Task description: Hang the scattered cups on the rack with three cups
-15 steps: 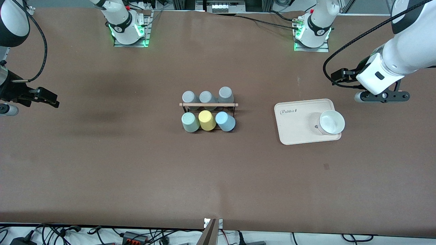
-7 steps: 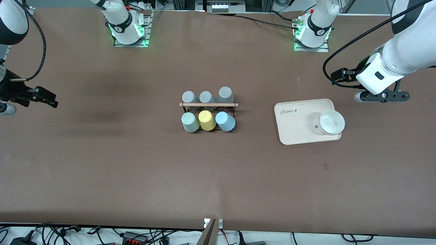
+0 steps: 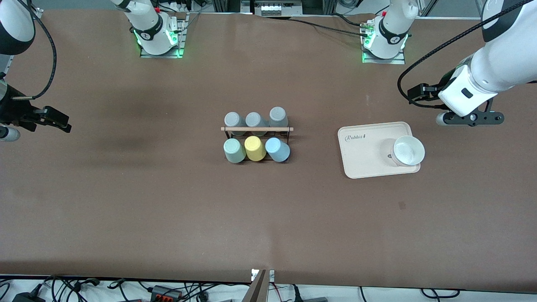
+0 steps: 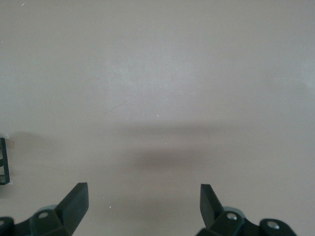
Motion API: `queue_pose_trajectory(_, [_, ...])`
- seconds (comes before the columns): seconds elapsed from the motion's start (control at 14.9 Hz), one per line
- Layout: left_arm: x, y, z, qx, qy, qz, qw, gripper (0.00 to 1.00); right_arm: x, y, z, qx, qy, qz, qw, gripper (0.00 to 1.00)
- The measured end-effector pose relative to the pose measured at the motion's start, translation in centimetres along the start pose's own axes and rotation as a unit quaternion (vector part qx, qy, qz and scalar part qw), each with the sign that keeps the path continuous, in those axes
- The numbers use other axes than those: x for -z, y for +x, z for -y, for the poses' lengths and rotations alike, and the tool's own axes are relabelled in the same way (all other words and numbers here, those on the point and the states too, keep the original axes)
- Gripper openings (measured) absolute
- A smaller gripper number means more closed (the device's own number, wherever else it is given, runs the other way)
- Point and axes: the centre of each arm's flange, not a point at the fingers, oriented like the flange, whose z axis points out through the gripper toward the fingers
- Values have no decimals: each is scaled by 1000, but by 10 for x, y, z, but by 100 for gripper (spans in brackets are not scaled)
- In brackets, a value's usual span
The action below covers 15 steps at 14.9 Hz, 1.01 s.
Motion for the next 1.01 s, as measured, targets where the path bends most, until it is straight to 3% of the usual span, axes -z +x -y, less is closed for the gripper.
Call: queue_pose_trajectory(1.01, [0,0,0,0,0,1,1000,100,5,-6,2,2,1,8,1000,100])
